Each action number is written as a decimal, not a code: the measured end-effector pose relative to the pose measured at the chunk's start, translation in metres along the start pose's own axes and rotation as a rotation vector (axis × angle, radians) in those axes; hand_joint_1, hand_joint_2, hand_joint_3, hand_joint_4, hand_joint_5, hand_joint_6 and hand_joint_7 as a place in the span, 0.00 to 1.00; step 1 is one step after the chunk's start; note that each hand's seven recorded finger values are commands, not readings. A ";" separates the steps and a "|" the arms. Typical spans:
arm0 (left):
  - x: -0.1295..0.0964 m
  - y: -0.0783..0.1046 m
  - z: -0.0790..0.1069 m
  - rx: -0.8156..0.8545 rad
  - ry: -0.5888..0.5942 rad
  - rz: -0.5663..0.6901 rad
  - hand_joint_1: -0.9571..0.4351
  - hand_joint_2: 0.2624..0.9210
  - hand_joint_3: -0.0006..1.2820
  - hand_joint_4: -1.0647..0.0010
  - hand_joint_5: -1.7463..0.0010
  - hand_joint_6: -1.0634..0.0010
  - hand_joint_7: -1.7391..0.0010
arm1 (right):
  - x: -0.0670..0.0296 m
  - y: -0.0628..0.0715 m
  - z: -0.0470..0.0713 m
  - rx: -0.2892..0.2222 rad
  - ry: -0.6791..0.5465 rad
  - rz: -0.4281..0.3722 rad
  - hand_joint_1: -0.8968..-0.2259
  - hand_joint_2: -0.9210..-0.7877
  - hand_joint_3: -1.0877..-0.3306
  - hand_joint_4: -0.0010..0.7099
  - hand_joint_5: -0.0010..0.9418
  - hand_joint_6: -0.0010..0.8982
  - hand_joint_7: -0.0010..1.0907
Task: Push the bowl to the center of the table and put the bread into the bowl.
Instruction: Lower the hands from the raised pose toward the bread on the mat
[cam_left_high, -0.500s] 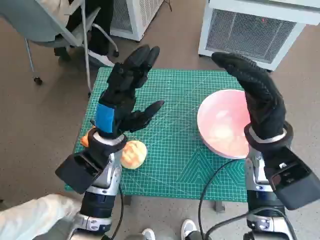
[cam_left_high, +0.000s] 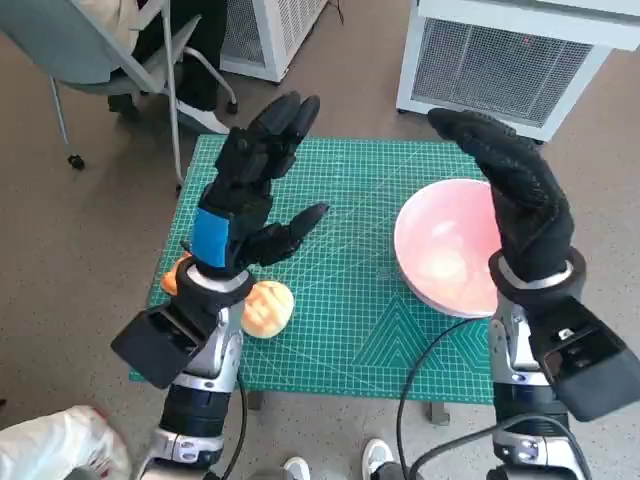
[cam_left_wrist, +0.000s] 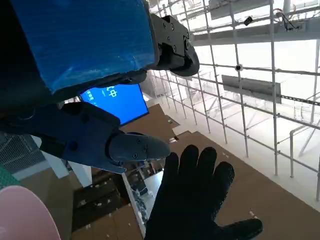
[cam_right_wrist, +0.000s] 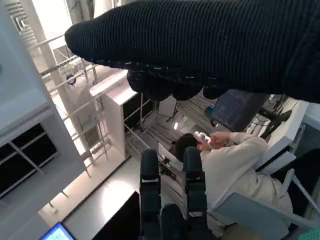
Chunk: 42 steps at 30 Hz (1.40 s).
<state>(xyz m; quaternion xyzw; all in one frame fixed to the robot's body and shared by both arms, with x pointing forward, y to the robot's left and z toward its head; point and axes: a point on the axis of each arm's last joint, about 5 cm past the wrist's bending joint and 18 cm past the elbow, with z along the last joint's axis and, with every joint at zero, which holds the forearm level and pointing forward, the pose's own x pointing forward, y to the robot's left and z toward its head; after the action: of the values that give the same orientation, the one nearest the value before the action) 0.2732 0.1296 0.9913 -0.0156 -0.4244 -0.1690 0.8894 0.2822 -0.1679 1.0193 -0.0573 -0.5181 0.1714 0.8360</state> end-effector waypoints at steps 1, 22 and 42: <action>0.000 0.000 0.000 0.000 0.001 0.000 0.44 1.00 0.22 0.68 1.00 0.82 0.76 | -0.0004 0.000 0.000 0.000 0.001 -0.001 0.52 0.00 0.41 0.36 0.00 0.13 0.35; -0.001 0.000 0.000 -0.001 0.004 -0.002 0.44 1.00 0.22 0.67 1.00 0.82 0.75 | -0.0153 -0.017 0.004 -0.038 0.030 -0.061 0.48 0.00 0.41 0.34 0.00 0.12 0.35; -0.009 0.006 -0.001 0.004 0.022 0.016 0.42 1.00 0.23 0.67 1.00 0.83 0.75 | -0.1022 -0.097 -0.008 -0.322 0.394 -0.599 0.53 0.00 0.35 0.31 0.00 0.18 0.21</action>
<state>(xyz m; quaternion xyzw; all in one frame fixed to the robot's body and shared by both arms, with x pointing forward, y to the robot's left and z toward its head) 0.2706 0.1380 0.9847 -0.0155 -0.4149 -0.1611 0.8953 0.2696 -0.2929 0.9557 -0.0660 -0.3618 -0.1777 0.9128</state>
